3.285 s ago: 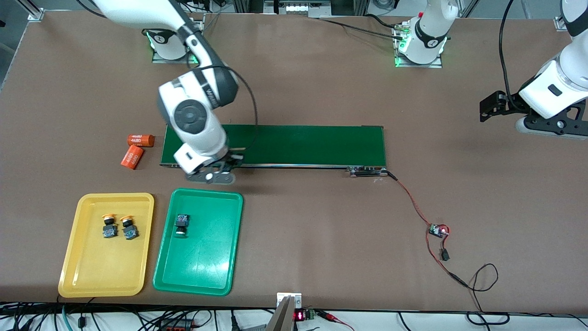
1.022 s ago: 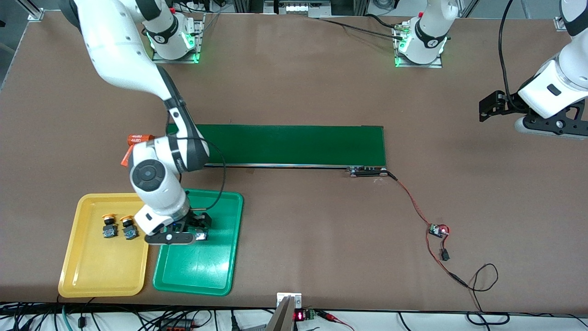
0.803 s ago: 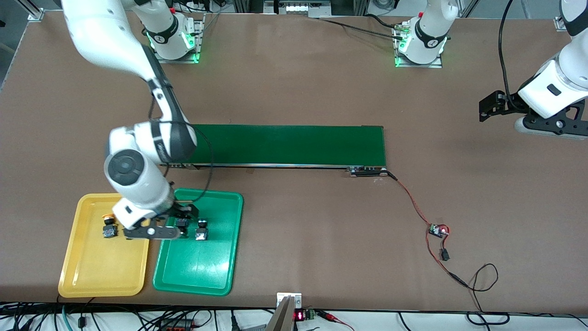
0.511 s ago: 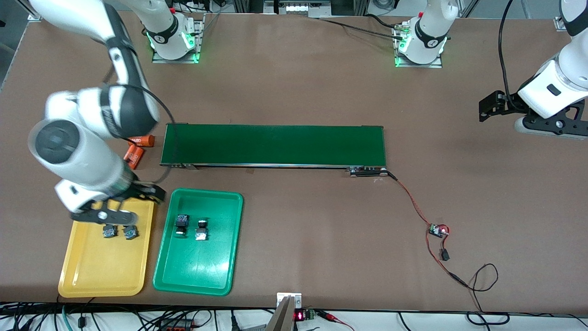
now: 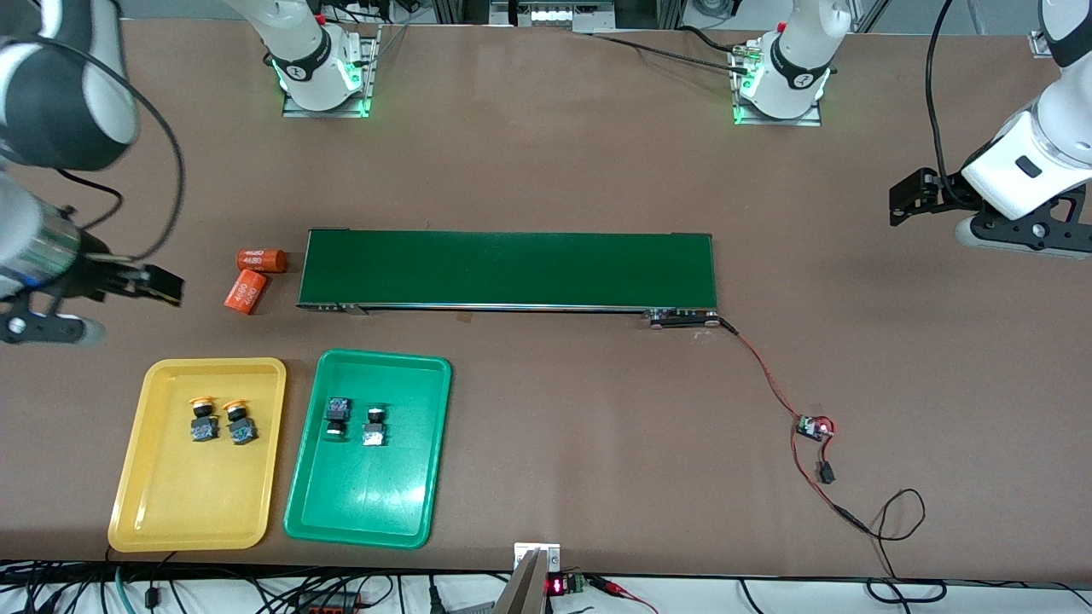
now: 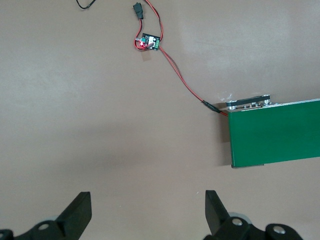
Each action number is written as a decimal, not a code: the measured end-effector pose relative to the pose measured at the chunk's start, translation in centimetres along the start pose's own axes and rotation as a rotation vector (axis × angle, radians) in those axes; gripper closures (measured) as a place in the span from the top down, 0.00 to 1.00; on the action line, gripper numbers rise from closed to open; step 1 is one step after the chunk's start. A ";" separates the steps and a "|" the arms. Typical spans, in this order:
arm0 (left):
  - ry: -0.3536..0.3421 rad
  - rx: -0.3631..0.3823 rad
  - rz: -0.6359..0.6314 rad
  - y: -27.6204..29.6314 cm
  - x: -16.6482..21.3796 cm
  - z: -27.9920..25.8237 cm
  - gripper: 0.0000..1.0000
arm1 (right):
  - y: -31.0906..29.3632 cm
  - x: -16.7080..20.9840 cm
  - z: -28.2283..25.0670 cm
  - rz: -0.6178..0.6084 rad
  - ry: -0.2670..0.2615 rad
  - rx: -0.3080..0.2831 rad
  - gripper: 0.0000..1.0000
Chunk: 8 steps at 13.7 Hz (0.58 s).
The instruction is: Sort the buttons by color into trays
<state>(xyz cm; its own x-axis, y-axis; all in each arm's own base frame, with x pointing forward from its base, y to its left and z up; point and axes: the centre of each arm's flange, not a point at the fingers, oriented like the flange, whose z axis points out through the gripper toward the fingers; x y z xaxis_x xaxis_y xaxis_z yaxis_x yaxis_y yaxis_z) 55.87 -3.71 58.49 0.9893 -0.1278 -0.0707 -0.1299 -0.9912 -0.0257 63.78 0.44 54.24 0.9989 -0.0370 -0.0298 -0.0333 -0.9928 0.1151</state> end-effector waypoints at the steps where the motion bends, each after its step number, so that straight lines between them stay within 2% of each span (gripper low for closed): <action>1: 0.000 0.000 0.000 0.0 0.0 0.0 1.00 | 1.5 -0.7 0.2 0.007 -0.010 0.007 1.00; 4: 0.000 0.000 0.000 0.0 0.0 0.0 1.00 | 1.7 -1.2 1.1 0.023 -0.013 0.105 1.00; 8: 0.000 0.000 -0.003 -0.2 0.0 0.0 1.00 | -1.2 -1.2 1.0 0.028 -0.006 0.132 1.00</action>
<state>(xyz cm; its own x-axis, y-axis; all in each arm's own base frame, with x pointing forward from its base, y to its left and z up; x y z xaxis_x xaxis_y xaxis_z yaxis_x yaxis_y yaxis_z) 55.90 -3.52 58.48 0.9897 -0.1244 -0.0711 -0.1265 -0.9916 -0.0258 62.58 1.60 53.12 0.9973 -0.0653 -0.0340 -0.0659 -0.9977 -0.0158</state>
